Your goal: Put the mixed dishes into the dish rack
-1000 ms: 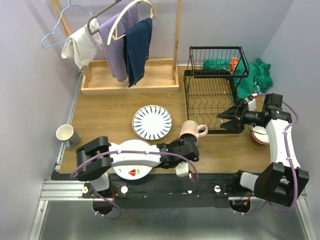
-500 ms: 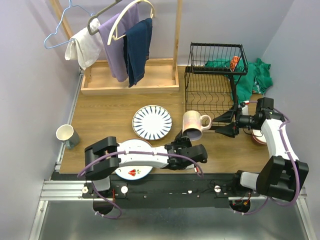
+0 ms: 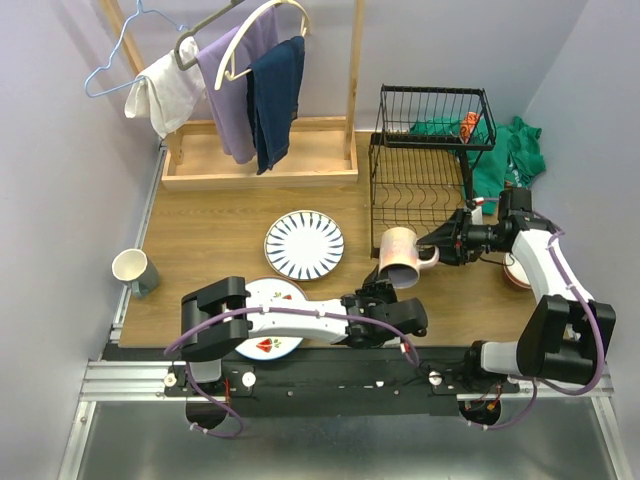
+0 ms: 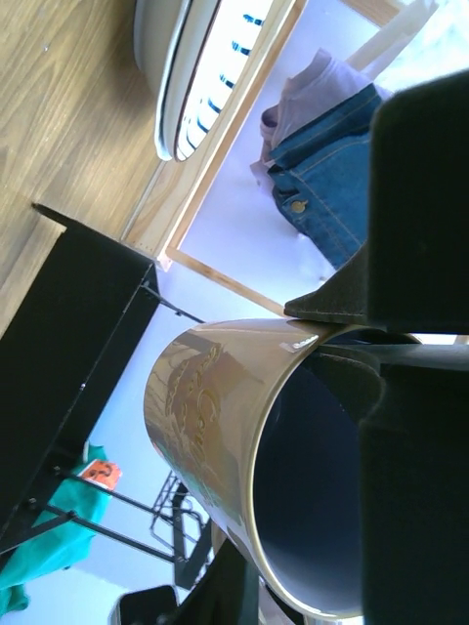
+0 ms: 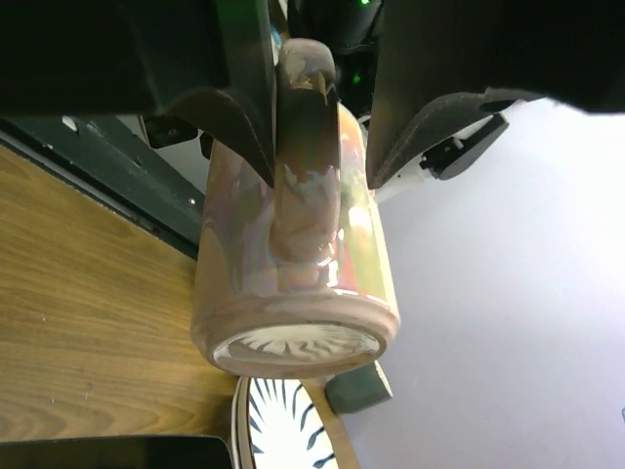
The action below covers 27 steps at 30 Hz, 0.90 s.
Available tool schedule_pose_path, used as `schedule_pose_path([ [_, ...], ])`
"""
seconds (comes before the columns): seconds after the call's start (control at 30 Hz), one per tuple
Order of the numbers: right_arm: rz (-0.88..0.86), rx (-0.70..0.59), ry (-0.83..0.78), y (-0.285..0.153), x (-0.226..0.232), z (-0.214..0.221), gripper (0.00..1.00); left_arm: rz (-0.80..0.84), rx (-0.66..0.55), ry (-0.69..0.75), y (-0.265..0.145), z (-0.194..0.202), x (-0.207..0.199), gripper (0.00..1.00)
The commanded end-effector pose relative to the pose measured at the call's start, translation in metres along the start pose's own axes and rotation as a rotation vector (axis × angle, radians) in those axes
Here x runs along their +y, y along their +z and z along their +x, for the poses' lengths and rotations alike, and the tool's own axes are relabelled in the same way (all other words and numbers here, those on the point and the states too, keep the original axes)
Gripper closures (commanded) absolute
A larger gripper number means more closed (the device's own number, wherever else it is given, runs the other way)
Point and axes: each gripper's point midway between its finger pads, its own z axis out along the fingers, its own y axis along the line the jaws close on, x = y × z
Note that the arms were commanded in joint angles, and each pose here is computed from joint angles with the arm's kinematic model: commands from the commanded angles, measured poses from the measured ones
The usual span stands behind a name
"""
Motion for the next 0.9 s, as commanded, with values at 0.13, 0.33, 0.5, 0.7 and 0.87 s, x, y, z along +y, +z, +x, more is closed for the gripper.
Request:
schedule_pose_path([
  [0.13, 0.078, -0.008, -0.023, 0.003, -0.014, -0.002, 0.99, -0.150, 0.143, -0.177, -0.021, 0.037, 0.044, 0.82],
  [0.33, 0.026, -0.018, -0.121, 0.000, 0.006, -0.009, 0.99, -0.132, 0.172, -0.394, -0.023, 0.060, 0.023, 0.70],
  [0.5, 0.045, -0.058, -0.262, -0.004, 0.020, -0.024, 0.99, -0.132, 0.167, -0.487, -0.024, 0.060, 0.004, 0.70],
  [0.7, 0.101, -0.103, -0.353, -0.006, 0.018, -0.039, 0.99, -0.126, 0.154, -0.612, -0.020, 0.053, -0.006, 0.62],
  [0.87, 0.086, -0.148, -0.454, -0.007, 0.025, -0.049, 0.99, -0.135, 0.114, -0.675, -0.016, 0.048, -0.007, 0.56],
])
